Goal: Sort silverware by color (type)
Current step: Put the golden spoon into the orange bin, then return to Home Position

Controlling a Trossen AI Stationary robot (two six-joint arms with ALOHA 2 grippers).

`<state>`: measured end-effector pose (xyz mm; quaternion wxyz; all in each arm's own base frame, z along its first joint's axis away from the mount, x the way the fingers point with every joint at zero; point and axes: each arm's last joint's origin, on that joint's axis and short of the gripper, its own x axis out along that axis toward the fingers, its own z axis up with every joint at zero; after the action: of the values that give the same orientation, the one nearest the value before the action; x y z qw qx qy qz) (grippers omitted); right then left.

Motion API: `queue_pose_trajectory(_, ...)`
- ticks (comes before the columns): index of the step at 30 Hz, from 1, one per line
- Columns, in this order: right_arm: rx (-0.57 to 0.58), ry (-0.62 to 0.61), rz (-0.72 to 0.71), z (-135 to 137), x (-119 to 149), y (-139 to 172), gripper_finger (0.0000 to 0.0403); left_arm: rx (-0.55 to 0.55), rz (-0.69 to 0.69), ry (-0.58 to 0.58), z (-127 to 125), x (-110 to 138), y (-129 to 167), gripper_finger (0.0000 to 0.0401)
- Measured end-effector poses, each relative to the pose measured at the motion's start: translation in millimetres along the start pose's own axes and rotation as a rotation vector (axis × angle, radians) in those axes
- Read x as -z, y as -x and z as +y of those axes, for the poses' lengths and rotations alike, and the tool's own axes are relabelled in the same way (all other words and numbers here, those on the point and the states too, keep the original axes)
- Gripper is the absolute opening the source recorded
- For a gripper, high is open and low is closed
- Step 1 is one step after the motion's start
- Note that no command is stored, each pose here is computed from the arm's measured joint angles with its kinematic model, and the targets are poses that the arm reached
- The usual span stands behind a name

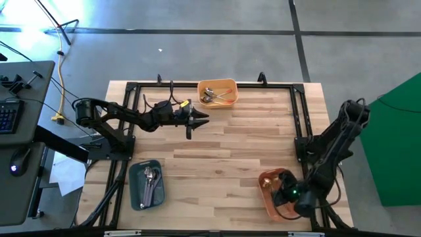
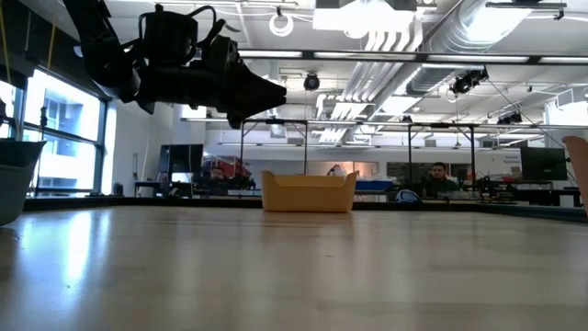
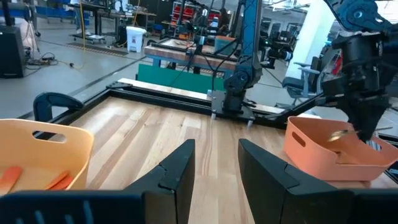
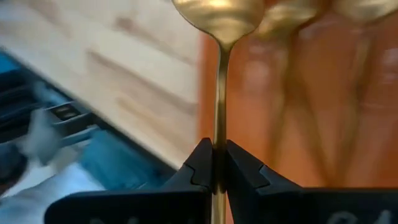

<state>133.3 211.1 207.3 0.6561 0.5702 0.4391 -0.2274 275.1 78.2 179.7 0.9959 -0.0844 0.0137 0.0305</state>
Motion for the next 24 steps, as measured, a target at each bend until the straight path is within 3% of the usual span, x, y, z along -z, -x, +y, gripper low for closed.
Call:
queue_pose_trajectory(6,0.176,0.014,-0.002,-9.4,-8.2,-4.4,0.0011,-0.004,0.003,0.003,0.2,0.3,0.0,0.0113)
queue_pose_trajectory(13,0.27,0.002,0.006,-12.3,-15.3,-4.9,0.0017,-0.006,0.011,0.021,0.3,1.1,0.0,0.0113)
queue_pose_trajectory(24,0.387,0.033,-0.026,-18.2,-25.2,-3.2,0.0107,-0.005,0.011,0.006,0.3,1.1,0.0,0.0113)
